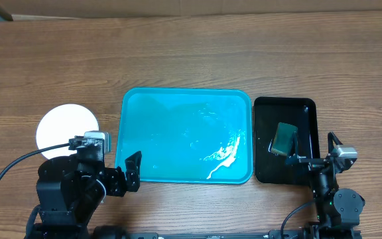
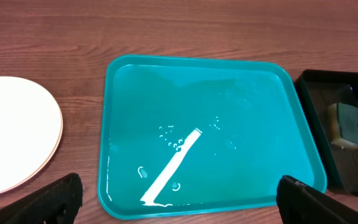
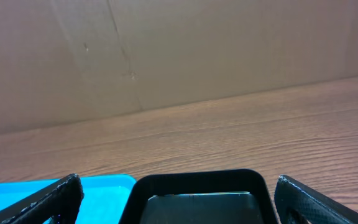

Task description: Clean dirty plates on tray and stack at the side

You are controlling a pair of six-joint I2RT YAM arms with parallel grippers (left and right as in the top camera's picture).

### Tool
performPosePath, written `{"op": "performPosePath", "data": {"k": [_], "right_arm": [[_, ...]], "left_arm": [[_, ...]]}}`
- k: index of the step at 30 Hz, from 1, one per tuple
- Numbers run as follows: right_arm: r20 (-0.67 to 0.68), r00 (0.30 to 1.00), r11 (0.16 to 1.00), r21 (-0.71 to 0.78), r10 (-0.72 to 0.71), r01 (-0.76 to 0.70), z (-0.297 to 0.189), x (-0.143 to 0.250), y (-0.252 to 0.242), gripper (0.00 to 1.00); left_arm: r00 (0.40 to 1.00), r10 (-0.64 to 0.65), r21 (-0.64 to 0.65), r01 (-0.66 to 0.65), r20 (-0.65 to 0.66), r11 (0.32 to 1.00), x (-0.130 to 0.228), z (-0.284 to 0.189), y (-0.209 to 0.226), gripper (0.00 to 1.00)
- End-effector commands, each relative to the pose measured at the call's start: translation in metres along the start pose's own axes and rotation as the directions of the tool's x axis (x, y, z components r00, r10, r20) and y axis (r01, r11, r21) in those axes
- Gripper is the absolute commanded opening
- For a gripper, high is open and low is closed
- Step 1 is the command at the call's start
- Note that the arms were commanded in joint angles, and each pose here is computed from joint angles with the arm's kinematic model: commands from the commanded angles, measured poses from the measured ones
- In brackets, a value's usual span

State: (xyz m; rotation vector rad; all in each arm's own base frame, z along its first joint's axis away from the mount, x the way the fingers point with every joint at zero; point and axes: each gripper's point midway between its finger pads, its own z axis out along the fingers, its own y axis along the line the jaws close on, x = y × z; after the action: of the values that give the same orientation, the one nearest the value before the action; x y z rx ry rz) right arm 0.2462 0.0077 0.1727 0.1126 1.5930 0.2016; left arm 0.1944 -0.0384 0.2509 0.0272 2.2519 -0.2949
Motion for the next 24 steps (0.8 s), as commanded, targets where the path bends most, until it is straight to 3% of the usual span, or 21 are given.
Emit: {"op": "performPosePath", "data": {"k": [1, 14, 24], "right_arm": [[0.005, 1.0, 1.0, 0.004, 0.001, -0.001, 0.0, 0.001, -0.001, 1.0], [0.005, 1.0, 1.0, 0.004, 0.002, -0.002, 0.0, 0.001, -0.001, 1.0], [0.005, 1.0, 1.0, 0.004, 0.002, -0.002, 0.0, 0.001, -0.001, 1.0]], "left_arm": [[1.0, -0.006, 0.012, 0.006, 0.0, 1.0, 0.001, 0.0, -0.002, 1.0], [1.0, 0.002, -0.022, -0.002, 0.003, 1.0, 0.003, -0.002, 0.004, 1.0], [0.967, 0.07, -0.022, -0.067, 0.245, 0.998, 0.016, 0.029, 0.013, 1.0]]}}
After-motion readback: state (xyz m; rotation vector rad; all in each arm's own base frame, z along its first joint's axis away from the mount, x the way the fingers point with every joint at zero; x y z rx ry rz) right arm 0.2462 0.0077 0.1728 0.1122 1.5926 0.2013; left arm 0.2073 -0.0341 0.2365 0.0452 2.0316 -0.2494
